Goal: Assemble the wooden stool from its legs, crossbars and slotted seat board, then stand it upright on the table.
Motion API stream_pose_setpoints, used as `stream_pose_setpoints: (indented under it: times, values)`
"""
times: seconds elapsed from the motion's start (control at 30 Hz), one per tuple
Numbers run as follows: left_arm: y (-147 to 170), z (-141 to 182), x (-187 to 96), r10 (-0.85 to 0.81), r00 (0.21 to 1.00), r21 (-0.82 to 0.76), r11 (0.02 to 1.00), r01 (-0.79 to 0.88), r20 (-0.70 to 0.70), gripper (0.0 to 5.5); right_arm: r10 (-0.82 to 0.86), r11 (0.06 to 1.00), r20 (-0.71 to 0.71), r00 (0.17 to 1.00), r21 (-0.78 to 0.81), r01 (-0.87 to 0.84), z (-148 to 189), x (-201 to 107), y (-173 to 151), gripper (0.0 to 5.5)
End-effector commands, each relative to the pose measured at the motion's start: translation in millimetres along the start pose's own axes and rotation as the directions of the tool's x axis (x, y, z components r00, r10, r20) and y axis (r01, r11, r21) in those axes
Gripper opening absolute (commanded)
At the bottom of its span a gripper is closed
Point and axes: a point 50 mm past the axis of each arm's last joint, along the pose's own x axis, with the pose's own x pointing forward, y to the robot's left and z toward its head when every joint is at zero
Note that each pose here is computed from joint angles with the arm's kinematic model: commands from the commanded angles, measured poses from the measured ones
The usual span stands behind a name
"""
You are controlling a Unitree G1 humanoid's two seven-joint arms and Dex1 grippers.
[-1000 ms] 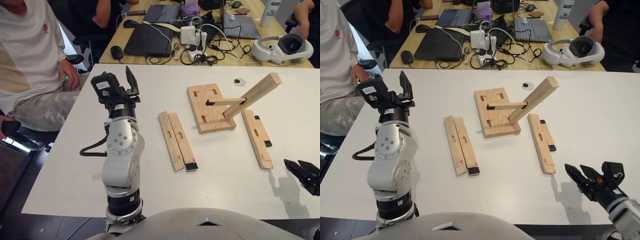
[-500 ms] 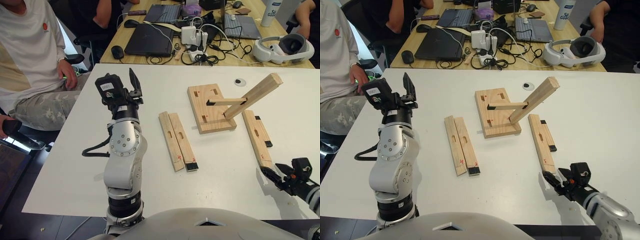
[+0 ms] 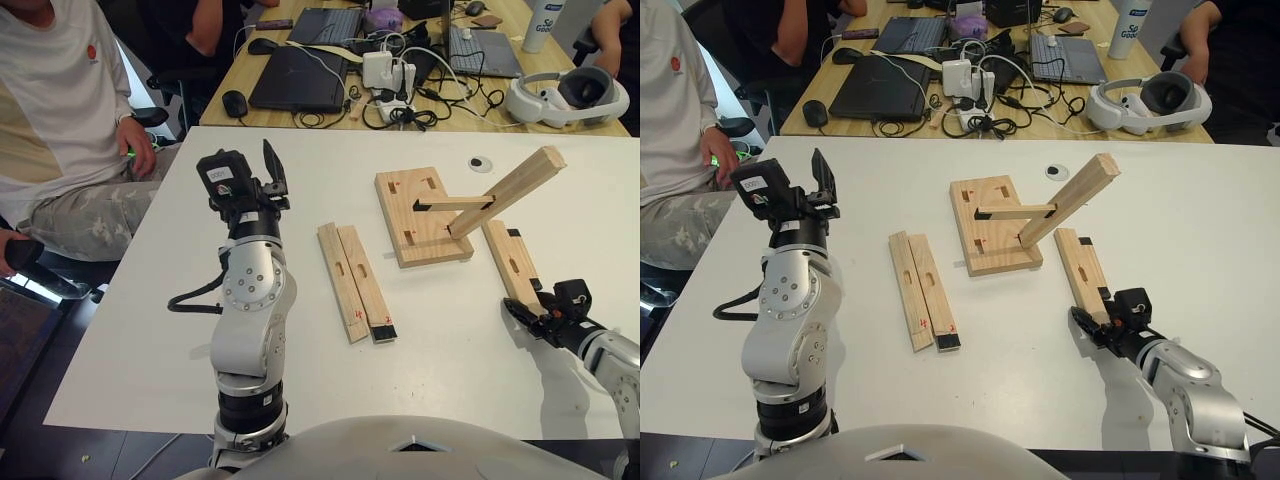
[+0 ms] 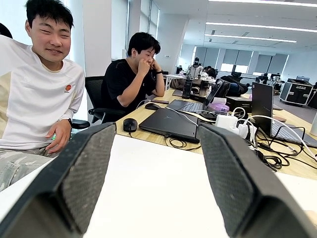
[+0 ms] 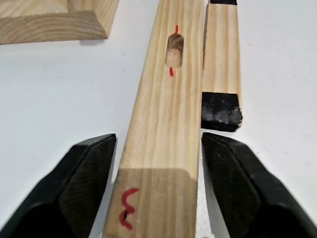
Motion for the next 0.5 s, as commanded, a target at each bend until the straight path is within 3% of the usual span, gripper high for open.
stream_pose_setpoints:
  times: [0.03, 0.13, 0.3, 0.4, 0.5]
  values:
    - [-8.1, 3.7, 0.6, 0.003, 1.0, -0.068, 0.998, -0.003, -0.006, 3.06, 0.012, 1.0, -0.094, 0.996, 0.017, -0.01, -14.9, -5.6, 1.4, 2.51]
    - [-7.9, 4.0, 1.9, -0.001, 1.0, -0.066, 0.998, 0.001, -0.004, 3.06, 0.003, 1.0, -0.102, 0.995, 0.015, -0.002, -15.5, -5.1, 2.5, 2.05]
    - [-6.4, 4.4, 4.2, -0.006, 1.0, -0.06, 0.998, 0.006, -0.001, 3.06, -0.048, 0.999, -0.05, 0.998, 0.015, 0.049, -6.8, 1.9, -0.9, 2.04]
    - [-4.2, 3.9, 7.3, -0.012, 1.0, -0.054, 0.998, 0.012, -0.004, 3.06, -0.085, 0.995, 0.094, 0.992, 0.052, 0.081, 21.9, 13.0, -2.9, 2.04]
    - [-0.9, 7.6, 18.4, -0.03, 1.0, -0.078, 0.997, 0.03, -0.006, 3.06, -0.101, 0.993, 0.308, 0.946, 0.089, 0.077, 71.5, 24.2, 1.5, 2.04]
